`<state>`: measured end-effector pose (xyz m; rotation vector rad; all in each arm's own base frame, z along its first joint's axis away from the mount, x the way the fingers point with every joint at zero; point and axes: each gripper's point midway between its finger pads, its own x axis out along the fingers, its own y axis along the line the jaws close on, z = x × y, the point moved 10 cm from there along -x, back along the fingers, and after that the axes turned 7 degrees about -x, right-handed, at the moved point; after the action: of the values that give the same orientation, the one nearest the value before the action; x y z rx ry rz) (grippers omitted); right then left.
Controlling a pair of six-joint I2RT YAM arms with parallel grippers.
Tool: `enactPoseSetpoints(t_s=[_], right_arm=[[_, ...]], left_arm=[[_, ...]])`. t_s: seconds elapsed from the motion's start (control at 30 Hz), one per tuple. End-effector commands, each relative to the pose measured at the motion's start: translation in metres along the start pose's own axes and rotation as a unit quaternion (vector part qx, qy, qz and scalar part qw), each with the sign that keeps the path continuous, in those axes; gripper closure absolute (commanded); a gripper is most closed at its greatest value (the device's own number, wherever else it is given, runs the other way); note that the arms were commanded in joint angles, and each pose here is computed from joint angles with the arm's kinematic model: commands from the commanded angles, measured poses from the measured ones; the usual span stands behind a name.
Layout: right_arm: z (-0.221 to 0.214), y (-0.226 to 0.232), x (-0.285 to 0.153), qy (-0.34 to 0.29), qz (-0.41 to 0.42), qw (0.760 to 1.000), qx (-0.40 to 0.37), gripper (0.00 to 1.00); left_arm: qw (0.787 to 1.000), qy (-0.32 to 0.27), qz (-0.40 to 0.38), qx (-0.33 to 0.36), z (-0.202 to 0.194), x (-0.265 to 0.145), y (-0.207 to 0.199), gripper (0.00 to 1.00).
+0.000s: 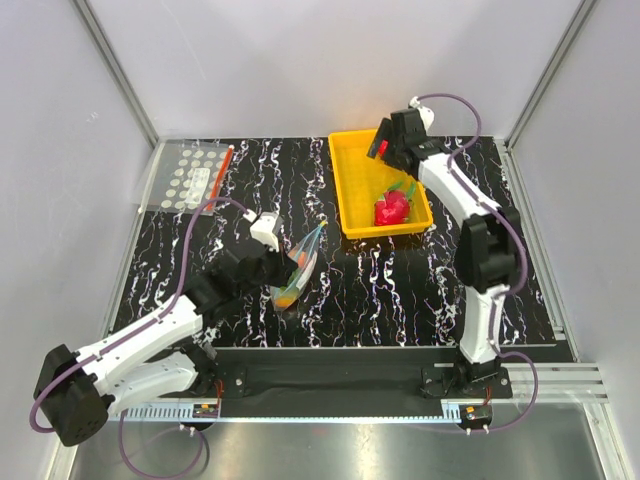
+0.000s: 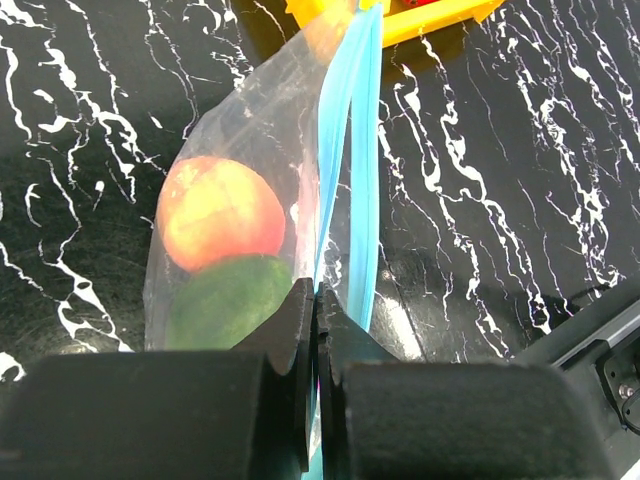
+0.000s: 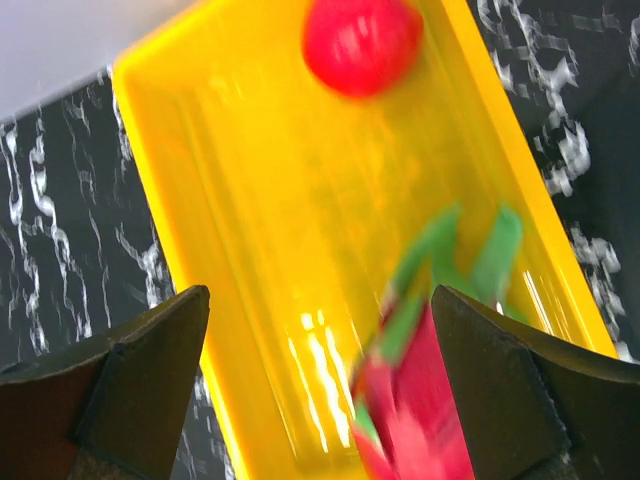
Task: Place the food in the zip-top bag and seal the zipper
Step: Pick up the fake fruit from the bin.
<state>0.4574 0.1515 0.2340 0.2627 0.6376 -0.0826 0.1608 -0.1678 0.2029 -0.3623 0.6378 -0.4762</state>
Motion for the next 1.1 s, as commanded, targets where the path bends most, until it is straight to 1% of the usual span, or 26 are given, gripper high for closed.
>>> enactPoseSetpoints(t_s=[0.0,0.03,0.07,0.1,0.13,0.2,0.3,0.37,0.4,0.43,0.67,0.73,1.07], right_arm=[[0.02,-0.003,0.038,-0.004,-0.006,1.0,0.006,0.0],[0.02,-0.004,0.047,0.001,-0.002,1.0,0.013,0.0],[0.01,-0.007,0.066,0.018,-0.004,1.0,0.019,0.0],[0.021,-0.007,0.071,0.007,-0.003,0.999,0.039,0.0],[0.022,-0.008,0.078,0.005,-0.005,0.999,0.047,0.0],[0.02,-0.011,0.093,0.003,-0.018,0.997,0.068,0.0],[0.016,-0.014,0.11,-0.008,-0.027,0.992,0.121,0.0],[0.015,-0.017,0.121,-0.023,-0.037,0.988,0.146,0.0],[0.014,-0.017,0.126,-0.03,-0.045,0.983,0.175,0.0],[0.015,-0.021,0.131,-0.039,-0.053,0.98,0.187,0.0],[0.004,-0.023,0.17,-0.036,-0.031,0.971,0.234,0.0],[0.005,-0.021,0.178,-0.055,-0.016,0.967,0.247,0.0],[0.011,-0.027,0.194,-0.122,-0.048,0.952,0.276,0.0]], left_arm=[[0.999,-0.03,-0.037,-0.006,0.007,-0.001,-0.007,1.0],[0.999,-0.032,-0.04,-0.007,0.008,-0.001,-0.008,1.0],[0.999,-0.031,-0.041,-0.007,0.007,0.0,-0.007,1.0],[0.998,-0.032,-0.046,-0.009,0.006,-0.001,-0.008,1.0],[0.998,-0.032,-0.048,-0.009,0.006,0.0,-0.008,1.0],[0.998,-0.027,-0.054,-0.012,0.004,0.0,-0.008,1.0],[0.998,-0.023,-0.063,-0.017,0.001,0.001,-0.009,1.0],[0.998,-0.022,-0.061,-0.018,0.0,0.002,-0.008,1.0],[0.998,-0.023,-0.062,-0.017,0.0,0.001,-0.008,1.0],[0.998,-0.024,-0.063,-0.017,0.0,0.001,-0.008,1.0],[0.997,-0.027,-0.065,-0.017,0.0,-0.004,-0.007,1.0],[0.997,-0.032,-0.073,-0.021,0.001,-0.008,-0.008,1.0],[0.996,-0.037,-0.076,-0.017,0.002,-0.011,-0.009,1.0]])
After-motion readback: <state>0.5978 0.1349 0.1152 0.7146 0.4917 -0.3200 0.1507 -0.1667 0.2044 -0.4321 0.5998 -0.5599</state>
